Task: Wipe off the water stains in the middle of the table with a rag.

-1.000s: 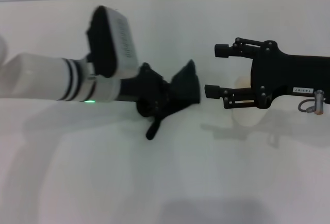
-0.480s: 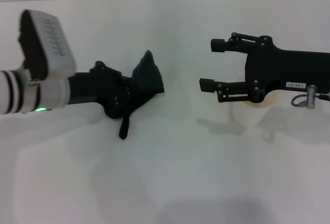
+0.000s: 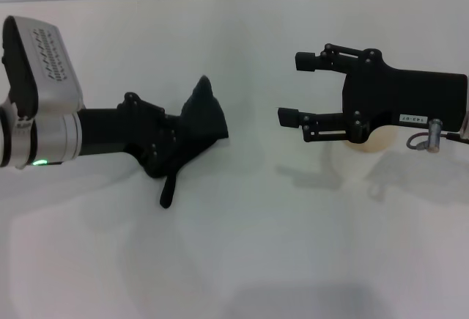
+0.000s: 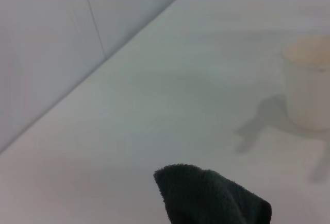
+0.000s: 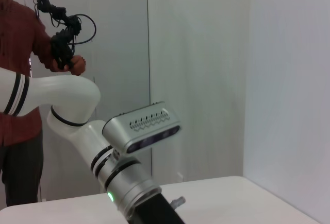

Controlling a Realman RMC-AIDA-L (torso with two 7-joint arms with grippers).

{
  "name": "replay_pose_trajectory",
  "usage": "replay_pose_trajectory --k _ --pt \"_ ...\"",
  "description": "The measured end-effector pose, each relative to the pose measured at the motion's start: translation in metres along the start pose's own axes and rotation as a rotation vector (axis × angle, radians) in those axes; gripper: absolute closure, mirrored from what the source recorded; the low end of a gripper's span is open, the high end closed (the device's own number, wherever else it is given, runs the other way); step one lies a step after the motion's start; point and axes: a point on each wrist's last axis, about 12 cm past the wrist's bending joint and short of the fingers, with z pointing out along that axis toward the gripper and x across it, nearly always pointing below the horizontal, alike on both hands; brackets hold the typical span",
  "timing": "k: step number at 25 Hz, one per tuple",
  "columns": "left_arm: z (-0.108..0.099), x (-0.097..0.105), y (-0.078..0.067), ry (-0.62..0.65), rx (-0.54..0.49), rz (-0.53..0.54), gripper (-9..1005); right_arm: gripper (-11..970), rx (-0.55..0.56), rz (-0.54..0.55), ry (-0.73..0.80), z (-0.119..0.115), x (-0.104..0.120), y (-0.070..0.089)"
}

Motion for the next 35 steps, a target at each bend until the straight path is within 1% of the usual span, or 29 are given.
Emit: replay_pose_trajectory --k 8,11,16,19,21,24,26,28,32,33,35 --pt "-0.001 0.002 -0.005 0.035 0.046 -0.01 900 103 -0.005 0.002 -0.009 0.001 0.0 0.001" --pt "-0.006 0.001 -0.003 0.031 0.034 -0.022 863 103 -0.004 0.001 -0.01 0.002 -0.001 0.001" --pt "-0.017 -0.001 -0.001 0.029 -0.018 -0.033 802 103 -0.004 -0.001 -0.008 0.003 0.0 0.002" --pt "-0.024 -0.002 0.003 0.025 -0.05 -0.04 690 103 -0.004 0.0 -0.014 0.004 -0.001 0.002" --pt "-0.031 -0.004 0.009 0.014 -0.08 -0.042 616 103 -0.004 0.002 -0.016 0.004 -0.001 0.002" --pt "-0.043 -0.009 0.018 -0.026 -0.121 -0.029 500 103 -0.001 0.002 -0.016 0.004 -0.001 0.001" --pt "-0.051 -0.014 0.023 -0.07 -0.124 -0.014 422 103 0.003 0.002 -0.016 0.004 -0.001 0.001" --pt "-0.059 -0.021 0.026 -0.119 -0.099 -0.004 339 103 0.015 0.003 -0.016 0.002 -0.001 -0.001" --pt "-0.069 -0.032 0.023 -0.203 -0.003 0.011 163 103 0.04 0.01 -0.014 -0.001 0.001 -0.005" --pt "-0.072 -0.035 0.019 -0.221 0.037 0.015 152 103 0.046 0.013 -0.012 -0.003 0.001 -0.006" --pt "-0.073 -0.036 0.017 -0.228 0.066 0.015 129 103 0.056 0.023 -0.007 -0.005 0.003 -0.007"
